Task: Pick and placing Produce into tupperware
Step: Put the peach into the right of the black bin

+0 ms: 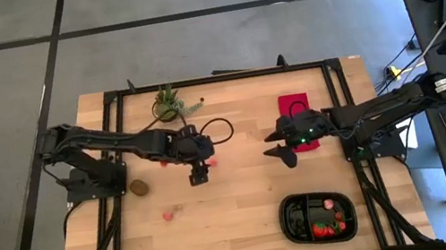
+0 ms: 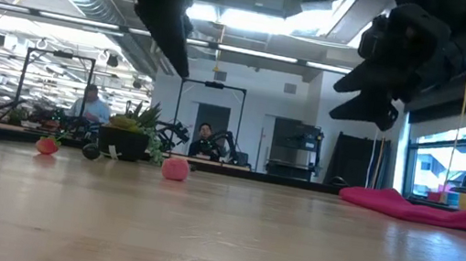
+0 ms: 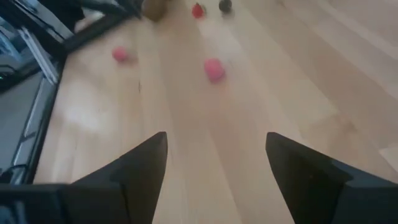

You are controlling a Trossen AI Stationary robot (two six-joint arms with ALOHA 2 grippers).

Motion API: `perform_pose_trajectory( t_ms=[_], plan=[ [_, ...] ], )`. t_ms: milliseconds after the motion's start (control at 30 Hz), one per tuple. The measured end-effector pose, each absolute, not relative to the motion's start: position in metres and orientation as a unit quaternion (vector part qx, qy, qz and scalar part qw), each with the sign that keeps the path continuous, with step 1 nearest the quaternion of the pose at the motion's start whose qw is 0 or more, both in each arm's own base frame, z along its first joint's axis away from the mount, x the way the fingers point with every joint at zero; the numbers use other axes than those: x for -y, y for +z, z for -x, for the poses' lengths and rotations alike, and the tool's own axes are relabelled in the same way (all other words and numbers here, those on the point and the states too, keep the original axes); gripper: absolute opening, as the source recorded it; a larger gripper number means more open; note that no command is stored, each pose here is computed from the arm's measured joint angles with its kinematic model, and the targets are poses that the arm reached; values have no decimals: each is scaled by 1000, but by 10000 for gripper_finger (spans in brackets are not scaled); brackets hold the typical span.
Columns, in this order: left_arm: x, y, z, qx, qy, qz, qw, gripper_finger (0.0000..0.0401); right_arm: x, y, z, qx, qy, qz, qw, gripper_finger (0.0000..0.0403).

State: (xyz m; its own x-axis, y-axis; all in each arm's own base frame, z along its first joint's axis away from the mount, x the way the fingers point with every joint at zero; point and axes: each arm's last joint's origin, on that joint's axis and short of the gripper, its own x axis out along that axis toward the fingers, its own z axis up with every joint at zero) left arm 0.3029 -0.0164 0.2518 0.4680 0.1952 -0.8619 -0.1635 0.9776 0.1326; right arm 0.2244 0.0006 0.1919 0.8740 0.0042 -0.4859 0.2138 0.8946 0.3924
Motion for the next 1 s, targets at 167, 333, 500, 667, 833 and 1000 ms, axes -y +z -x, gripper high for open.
perform_pose_trajectory(
  t_ms=[167,333,500,667,833,1000],
  plan=[
    [15,224,-324,-521,83,-49,848,298,-1,191,-224,-246,-55,-222,942,275],
    [15,198,-335,-551,54,-93,827,298,-1,190,-224,-248,-54,-222,941,275],
    [9,179,-342,-574,53,-100,811,298,-1,189,-223,-252,-55,-221,940,275],
    [-6,165,-346,-588,57,-80,803,298,-1,189,-223,-254,-52,-210,943,275],
    [-22,156,-347,-600,38,-29,798,298,-1,188,-222,-262,-43,-212,941,275],
    [-28,156,-346,-600,45,-23,798,298,-2,188,-222,-262,-41,-213,940,275]
  ],
)
